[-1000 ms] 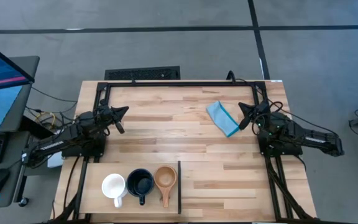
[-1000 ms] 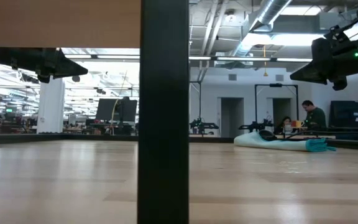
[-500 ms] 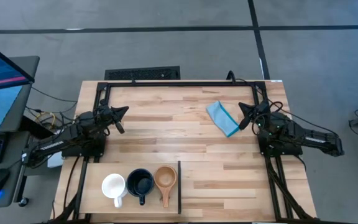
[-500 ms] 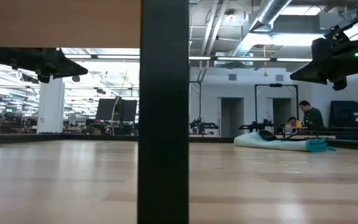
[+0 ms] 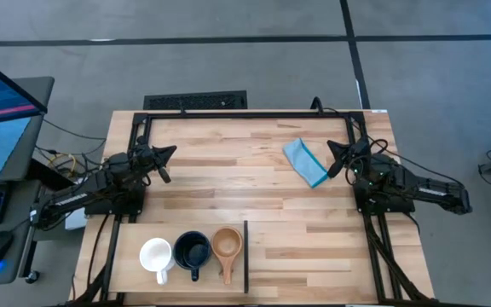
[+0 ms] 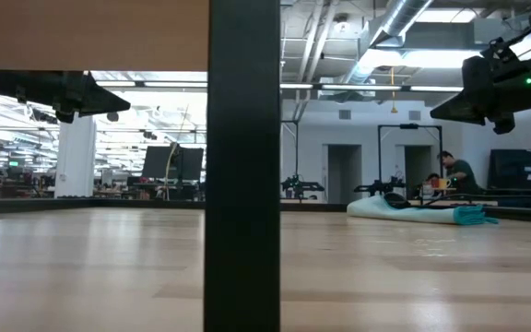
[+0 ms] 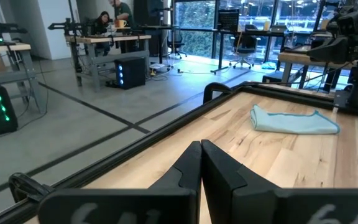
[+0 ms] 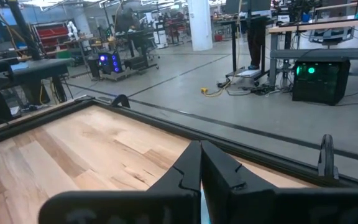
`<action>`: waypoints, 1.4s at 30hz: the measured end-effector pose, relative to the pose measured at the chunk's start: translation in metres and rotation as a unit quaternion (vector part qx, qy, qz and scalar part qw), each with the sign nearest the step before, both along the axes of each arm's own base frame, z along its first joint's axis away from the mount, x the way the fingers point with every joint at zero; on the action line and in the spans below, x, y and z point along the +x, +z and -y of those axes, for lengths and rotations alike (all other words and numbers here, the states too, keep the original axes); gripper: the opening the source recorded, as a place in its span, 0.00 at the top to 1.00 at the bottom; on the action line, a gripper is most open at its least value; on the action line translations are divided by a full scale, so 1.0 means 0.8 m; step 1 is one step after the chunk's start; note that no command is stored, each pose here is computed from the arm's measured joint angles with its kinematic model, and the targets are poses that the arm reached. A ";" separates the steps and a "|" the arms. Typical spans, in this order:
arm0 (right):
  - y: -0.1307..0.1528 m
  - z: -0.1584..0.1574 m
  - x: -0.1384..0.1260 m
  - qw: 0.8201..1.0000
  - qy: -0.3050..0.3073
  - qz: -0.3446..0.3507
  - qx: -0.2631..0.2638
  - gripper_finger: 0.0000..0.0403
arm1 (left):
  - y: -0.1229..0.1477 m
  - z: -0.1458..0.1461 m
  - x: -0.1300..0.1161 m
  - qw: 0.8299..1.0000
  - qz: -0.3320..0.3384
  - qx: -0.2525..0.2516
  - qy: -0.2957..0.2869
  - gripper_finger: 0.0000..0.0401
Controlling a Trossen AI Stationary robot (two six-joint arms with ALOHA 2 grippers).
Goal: Stack small to large cups/mugs on shelf
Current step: Return to Home Position
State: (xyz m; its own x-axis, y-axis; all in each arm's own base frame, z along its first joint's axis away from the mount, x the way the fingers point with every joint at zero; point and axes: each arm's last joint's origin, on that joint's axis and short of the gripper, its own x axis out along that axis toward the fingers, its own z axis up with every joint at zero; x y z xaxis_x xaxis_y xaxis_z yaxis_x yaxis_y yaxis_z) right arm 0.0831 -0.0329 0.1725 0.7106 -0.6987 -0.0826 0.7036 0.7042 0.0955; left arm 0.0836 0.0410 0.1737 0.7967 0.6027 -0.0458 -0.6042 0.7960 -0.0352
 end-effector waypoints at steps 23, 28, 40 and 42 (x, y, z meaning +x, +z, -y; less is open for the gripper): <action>0.000 0.000 0.000 1.000 0.000 0.000 0.000 0.92 | 0.000 0.000 0.000 1.000 0.000 0.000 0.000 1.00; 0.000 0.000 0.000 1.000 0.000 0.000 0.000 0.92 | 0.000 0.000 0.000 1.000 0.000 0.000 0.000 1.00; 0.000 0.000 0.000 1.000 0.000 0.000 0.000 0.92 | 0.000 0.000 0.000 1.000 0.000 0.000 0.000 1.00; 0.000 0.000 0.000 1.000 0.000 0.000 0.000 0.92 | 0.000 0.000 0.000 1.000 0.000 0.000 0.000 1.00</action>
